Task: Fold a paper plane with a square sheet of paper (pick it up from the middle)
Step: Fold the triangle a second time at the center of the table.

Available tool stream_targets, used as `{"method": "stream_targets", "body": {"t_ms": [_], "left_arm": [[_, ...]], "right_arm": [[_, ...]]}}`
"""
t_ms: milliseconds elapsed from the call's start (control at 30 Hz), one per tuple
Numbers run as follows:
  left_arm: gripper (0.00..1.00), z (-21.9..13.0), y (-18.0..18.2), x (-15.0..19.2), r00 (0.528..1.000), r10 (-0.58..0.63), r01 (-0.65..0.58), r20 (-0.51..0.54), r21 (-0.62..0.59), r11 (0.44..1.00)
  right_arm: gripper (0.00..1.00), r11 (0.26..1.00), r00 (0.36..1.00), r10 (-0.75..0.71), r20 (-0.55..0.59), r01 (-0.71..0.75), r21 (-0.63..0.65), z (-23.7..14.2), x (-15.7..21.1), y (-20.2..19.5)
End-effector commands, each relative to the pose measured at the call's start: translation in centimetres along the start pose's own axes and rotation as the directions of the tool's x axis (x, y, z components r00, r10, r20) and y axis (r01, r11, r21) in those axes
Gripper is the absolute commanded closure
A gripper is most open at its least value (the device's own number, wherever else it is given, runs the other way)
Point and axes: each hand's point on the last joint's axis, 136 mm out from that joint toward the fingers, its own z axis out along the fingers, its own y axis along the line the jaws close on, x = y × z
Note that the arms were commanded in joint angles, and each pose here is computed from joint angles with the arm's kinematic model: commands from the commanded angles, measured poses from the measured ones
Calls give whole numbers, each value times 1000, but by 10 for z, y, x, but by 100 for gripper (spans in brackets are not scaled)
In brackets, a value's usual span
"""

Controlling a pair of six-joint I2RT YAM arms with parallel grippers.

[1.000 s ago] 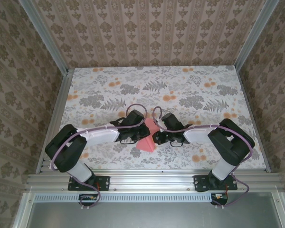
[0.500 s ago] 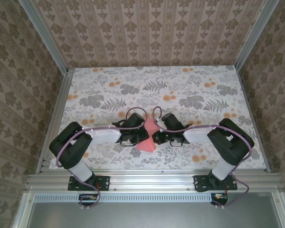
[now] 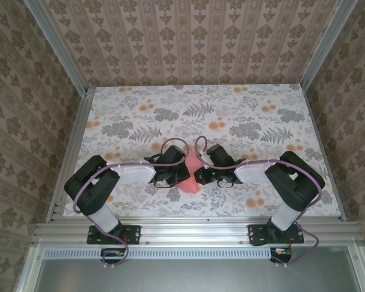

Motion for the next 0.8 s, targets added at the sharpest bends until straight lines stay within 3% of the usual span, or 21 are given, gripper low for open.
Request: {"method": "stream_targets", "body": {"t_ms": [0, 167, 267, 500, 767], "left_arm": [[89, 0, 33, 8, 1000, -8, 7, -11, -133, 991], [89, 1, 34, 11, 1000, -5, 3, -16, -131, 991], [89, 0, 31, 12, 1000, 7, -10, -19, -124, 992], [89, -1, 27, 13, 999, 32, -34, -21, -123, 992], [89, -1, 25, 14, 999, 45, -48, -26, -123, 991]], "right_arm": [[81, 997, 998, 49, -39, -46, 64, -11, 7, -8], [68, 997, 995, 71, 70, -72, 14, -46, -18, 15], [65, 993, 990, 115, 78, -112, -33, -56, -15, 25], [80, 955, 977, 211, -31, -213, -205, -41, 11, 55], [84, 937, 961, 256, -102, -273, -217, -23, 17, 63]]}}
